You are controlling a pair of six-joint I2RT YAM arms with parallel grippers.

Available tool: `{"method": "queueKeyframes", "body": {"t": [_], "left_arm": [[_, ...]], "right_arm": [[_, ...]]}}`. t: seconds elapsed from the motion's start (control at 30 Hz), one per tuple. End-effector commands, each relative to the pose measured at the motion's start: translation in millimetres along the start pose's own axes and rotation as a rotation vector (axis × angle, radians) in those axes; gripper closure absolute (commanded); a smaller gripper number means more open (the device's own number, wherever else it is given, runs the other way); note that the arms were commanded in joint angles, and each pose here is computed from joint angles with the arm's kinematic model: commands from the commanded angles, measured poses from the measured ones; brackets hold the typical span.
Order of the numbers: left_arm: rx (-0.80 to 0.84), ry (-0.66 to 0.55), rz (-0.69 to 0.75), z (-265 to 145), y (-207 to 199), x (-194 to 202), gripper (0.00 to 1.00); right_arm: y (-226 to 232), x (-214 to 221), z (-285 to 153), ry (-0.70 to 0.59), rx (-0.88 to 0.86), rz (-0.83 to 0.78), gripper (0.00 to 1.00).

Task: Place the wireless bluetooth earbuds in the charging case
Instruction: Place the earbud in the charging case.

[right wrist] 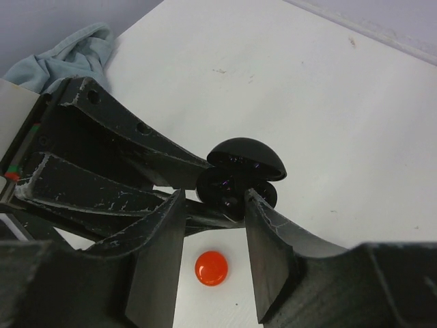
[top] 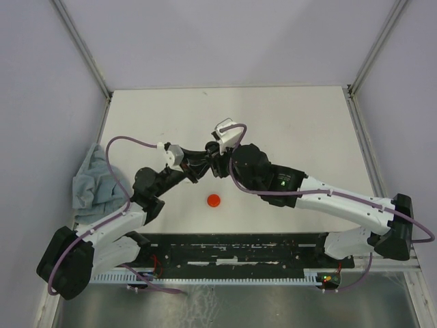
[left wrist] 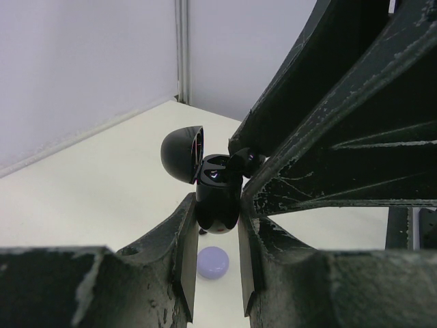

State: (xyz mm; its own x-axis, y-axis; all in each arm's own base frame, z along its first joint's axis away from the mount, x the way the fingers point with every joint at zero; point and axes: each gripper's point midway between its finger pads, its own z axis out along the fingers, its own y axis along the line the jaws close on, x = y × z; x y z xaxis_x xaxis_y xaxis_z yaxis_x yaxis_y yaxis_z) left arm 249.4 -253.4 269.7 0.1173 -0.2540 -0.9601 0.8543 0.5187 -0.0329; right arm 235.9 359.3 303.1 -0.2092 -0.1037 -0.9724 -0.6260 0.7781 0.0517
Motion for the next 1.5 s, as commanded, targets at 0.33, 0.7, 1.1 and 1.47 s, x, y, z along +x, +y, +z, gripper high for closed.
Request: {"method": "queueKeyframes", "body": {"t": [0.33, 0.7, 1.1, 1.47], "left_arm": [[0.023, -0.096, -0.007, 0.3, -6.5, -20.9, 0.97], [0.140, -0.067, -0.066, 2.5, -26.1, -13.9, 0.97], [0.153, -0.079, -0.068, 4.6, -28.1, -19.7, 0.97], [0.166, -0.091, -0.067, 5.4, -30.2, -24.8, 0.97]], "right_arm": [[-0.3, -50.0, -37.3, 0.045, -0.182, -0.030, 0.36], [-11.1, -33.8, -58.5, 0.197, -0.405, -0.073, 0.43], [-3.2, -20.3, -42.4, 0.245, -0.411, 0.018, 0.45], [1.5, -16.9, -33.5, 0.243, -0.418, 0.055, 0.45]]}}
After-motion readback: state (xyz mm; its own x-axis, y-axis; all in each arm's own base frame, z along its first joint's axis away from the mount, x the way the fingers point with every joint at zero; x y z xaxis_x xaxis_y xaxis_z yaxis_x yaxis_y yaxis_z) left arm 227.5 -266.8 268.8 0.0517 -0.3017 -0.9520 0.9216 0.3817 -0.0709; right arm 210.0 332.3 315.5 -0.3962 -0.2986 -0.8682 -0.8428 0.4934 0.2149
